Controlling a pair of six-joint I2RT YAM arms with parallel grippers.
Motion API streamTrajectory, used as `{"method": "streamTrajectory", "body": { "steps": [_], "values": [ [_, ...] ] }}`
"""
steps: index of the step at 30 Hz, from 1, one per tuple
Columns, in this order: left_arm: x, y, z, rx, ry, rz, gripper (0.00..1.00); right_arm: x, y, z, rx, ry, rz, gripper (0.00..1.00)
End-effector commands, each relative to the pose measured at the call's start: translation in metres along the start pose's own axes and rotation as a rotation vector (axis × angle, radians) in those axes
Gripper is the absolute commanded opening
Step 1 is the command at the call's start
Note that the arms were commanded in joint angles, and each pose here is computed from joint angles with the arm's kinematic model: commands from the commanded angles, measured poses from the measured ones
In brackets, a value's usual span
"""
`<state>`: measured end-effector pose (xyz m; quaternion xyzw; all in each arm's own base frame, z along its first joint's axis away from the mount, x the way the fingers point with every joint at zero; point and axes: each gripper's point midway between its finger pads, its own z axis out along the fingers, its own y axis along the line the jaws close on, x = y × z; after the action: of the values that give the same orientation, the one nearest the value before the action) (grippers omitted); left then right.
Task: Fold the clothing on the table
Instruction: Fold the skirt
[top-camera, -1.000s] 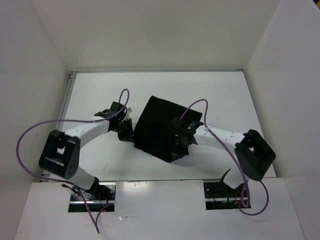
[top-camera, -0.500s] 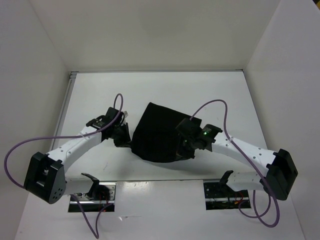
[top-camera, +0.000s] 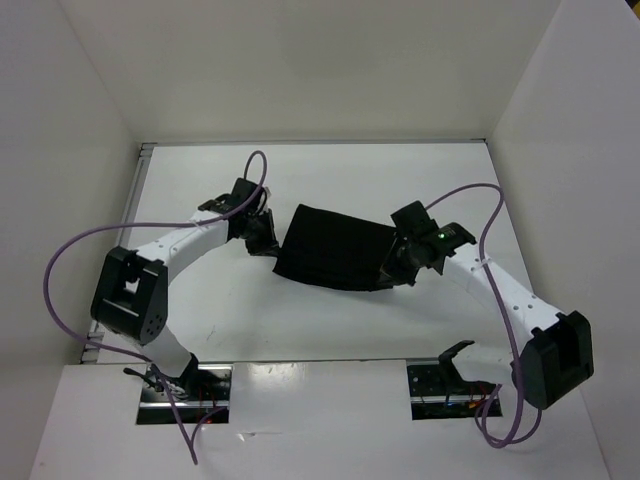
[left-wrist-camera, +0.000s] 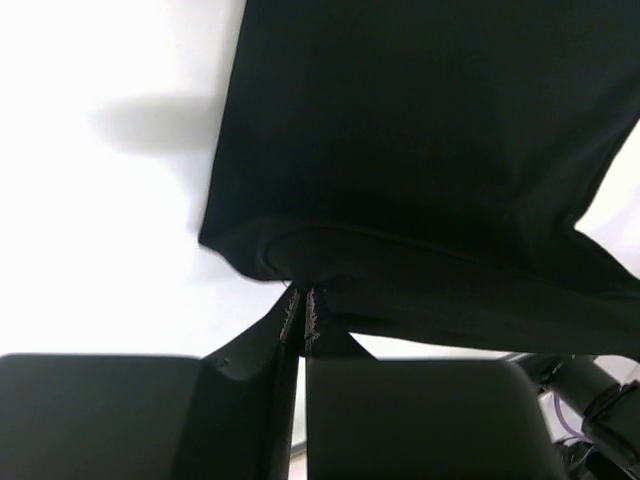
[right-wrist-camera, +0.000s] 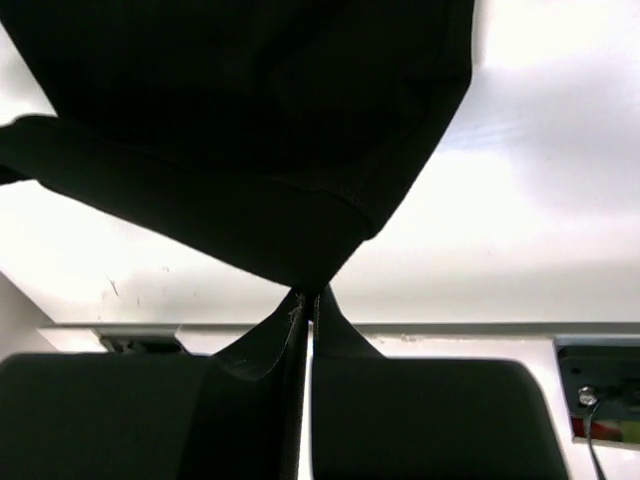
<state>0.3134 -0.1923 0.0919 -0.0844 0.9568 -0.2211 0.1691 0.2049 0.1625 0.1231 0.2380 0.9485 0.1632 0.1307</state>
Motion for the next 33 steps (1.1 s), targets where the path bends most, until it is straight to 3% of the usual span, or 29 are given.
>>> {"method": "streamTrajectory", "body": {
  "steps": [1,19,27,33],
  "values": [
    [-0.028,-0.008,0.008,0.009,-0.054,0.042,0.06,-0.028,0.003,-0.003,0.006,-0.050,-0.033,0.00],
    [-0.100,-0.024,0.015,0.057,-0.125,0.044,0.06,-0.078,0.005,0.034,0.068,-0.053,-0.025,0.00],
    [-0.110,-0.051,-0.027,0.138,-0.196,0.075,0.06,-0.078,0.011,0.002,0.043,-0.075,-0.028,0.00],
    [-0.106,-0.050,-0.036,0.130,-0.199,0.064,0.06,-0.073,0.009,-0.015,0.014,-0.102,-0.032,0.00]
  ]
}}
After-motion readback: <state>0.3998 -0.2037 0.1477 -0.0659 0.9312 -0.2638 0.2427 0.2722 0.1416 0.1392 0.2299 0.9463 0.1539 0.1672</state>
